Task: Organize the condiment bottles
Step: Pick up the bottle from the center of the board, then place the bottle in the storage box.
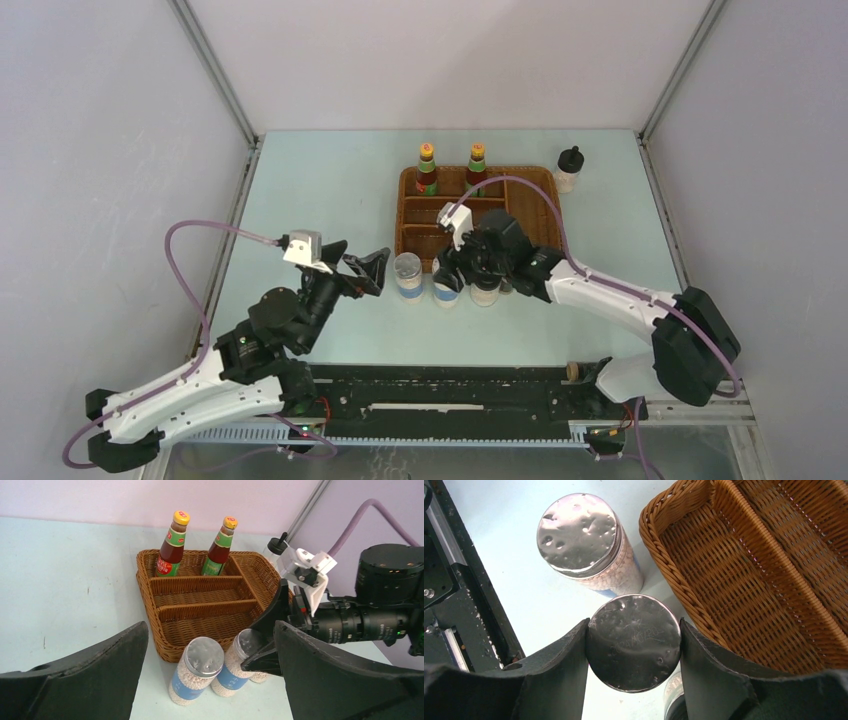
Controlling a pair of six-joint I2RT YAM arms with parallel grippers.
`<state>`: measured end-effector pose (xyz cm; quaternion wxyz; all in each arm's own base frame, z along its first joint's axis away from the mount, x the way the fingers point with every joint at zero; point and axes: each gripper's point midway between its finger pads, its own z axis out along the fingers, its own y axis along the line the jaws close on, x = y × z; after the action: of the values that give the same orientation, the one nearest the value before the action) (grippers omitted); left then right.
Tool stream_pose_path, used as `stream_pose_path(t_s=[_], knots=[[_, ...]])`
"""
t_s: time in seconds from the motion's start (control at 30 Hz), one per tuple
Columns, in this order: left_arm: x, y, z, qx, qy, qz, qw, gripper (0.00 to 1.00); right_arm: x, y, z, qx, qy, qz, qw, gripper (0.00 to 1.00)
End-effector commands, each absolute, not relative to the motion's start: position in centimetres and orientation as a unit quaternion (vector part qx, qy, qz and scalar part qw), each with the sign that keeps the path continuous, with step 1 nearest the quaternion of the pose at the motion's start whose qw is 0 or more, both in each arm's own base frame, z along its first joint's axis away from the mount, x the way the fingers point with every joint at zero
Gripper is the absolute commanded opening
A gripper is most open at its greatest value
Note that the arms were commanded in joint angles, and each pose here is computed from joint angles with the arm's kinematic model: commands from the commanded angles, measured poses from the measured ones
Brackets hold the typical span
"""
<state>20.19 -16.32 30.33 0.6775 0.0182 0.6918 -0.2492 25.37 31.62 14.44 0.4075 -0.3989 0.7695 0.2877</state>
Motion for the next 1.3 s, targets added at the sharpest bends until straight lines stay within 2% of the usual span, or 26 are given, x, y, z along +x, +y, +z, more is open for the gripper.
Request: stream_pose_path(t_s=[0.0, 0.37, 0.63, 0.9, 1.27], knots=[[20.2, -16.4, 29.8, 0.013, 0.691, -0.252, 0.678, 1.0, 25.0, 32.0, 18.8, -0.403, 0.74, 0.296, 0.449, 0.0], [20.1, -16.7, 29.9, 0.013, 0.69, -0.26, 0.675, 1.0, 23.7, 32.3, 24.1, -0.412, 0.707, 0.304, 0.488, 0.0], [20.2, -17.1, 29.7, 0.017, 0.694, -0.26, 0.672, 1.0, 24.9, 32.2, 29.5, -0.396, 0.682, 0.291, 0.542, 0.0], [20.1, -17.3, 29.7, 0.019, 0.693, -0.266, 0.67, 1.0, 30.0, 30.8, 32.4, -0.35, 0.68, 0.237, 0.599, 0.0], [20.1, -18.1, 29.5, 0.028, 0.694, -0.274, 0.665, 1.0, 40.1, 26.8, 32.5, -0.255, 0.696, 0.146, 0.655, 0.0]])
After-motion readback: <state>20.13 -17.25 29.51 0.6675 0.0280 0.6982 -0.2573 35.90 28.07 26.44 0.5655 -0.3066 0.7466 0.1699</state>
